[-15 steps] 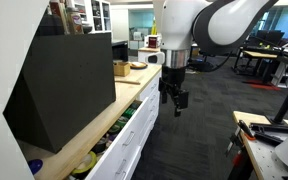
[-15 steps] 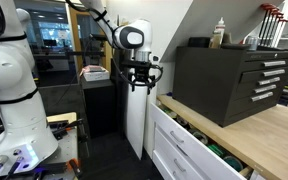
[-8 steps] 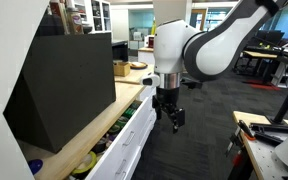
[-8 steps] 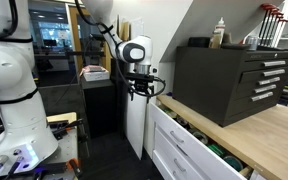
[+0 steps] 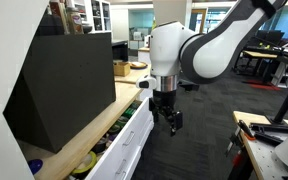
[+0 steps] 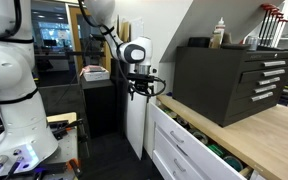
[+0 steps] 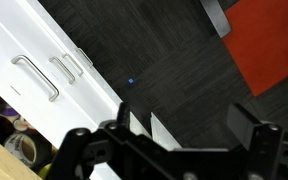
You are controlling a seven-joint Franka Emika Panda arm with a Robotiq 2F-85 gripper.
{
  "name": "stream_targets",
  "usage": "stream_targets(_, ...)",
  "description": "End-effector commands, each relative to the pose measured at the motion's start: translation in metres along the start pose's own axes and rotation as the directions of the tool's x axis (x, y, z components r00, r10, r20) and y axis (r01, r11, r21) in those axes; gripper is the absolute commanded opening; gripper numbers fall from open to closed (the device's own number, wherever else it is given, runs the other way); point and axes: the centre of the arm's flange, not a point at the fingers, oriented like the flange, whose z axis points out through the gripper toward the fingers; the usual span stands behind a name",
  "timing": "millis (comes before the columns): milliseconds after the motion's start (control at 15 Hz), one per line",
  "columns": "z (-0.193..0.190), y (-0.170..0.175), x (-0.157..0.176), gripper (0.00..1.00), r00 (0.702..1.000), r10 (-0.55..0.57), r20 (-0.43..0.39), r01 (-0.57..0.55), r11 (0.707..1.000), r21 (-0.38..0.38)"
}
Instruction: Fully open the topmost drawer of the cabinet to the left
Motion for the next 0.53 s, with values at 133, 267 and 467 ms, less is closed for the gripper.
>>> stream_targets(133,0.007,0.004,0.0,1.0,1.0,-0.009,0.0,0.009,1.0,-0.018)
stream_targets(267,0.016,0.01,0.004,1.0,1.0,-0.026,-0.006,0.026,0.999,-0.034)
stream_targets(467,0.031,0.012,0.012,1.0,0.997,-0.073,-0.019,0.072,0.996,-0.053)
